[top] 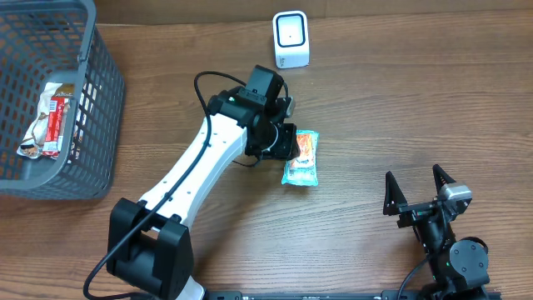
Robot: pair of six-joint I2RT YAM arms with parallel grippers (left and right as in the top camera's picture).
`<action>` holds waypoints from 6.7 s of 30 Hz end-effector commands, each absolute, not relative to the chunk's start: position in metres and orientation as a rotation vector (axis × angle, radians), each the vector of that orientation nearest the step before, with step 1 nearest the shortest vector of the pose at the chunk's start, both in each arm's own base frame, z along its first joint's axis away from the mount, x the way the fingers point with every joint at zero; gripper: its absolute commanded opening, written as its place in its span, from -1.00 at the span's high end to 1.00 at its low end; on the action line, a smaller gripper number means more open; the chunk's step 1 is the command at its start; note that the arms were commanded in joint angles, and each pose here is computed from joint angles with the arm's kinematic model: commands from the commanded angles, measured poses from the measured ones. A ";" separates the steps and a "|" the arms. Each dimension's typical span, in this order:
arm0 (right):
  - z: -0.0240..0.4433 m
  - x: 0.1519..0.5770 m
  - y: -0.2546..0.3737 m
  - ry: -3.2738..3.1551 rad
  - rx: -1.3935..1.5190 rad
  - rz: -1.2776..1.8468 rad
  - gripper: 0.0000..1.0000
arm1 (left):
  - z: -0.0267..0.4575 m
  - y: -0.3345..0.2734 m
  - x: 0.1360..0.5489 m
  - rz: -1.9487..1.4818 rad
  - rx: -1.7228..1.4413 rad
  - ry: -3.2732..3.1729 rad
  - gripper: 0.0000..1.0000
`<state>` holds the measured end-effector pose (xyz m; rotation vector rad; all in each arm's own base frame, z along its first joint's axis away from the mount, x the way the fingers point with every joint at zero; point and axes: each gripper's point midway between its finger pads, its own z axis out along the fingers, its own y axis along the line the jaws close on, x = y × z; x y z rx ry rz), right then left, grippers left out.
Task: Scan the item barcode
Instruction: 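Lower the wipes pack onto the table and open the left gripper, then raise the left gripper and move it back left, away from the pack, then move the right gripper forward toward the wipes pack, then lower the right gripper onto the orange box and close on it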
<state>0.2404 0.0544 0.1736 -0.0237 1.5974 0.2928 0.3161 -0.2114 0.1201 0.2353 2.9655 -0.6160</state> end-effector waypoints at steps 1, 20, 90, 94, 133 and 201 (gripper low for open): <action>0.171 0.241 0.053 1.597 -0.014 0.290 -1.00 | 0.113 -0.216 0.313 -0.645 0.205 2.979 0.37; 0.171 0.241 0.053 1.598 -0.015 0.290 -1.00 | 0.136 -0.225 0.329 -0.679 0.220 2.896 0.92; 0.175 0.242 0.047 1.581 0.011 0.263 -1.00 | 0.220 -0.038 0.371 -0.058 -0.309 2.715 -0.99; 0.173 0.242 0.048 1.586 0.007 0.268 -1.00 | 0.220 -0.038 0.371 -0.058 -0.309 2.715 -1.00; 0.334 0.315 0.156 2.218 -0.164 0.781 -1.00 | 0.220 -0.038 0.371 -0.058 -0.309 2.715 -1.00; 0.141 0.328 0.284 2.373 -0.047 -0.101 0.34 | 0.220 -0.039 0.371 -0.059 -0.308 2.715 -0.99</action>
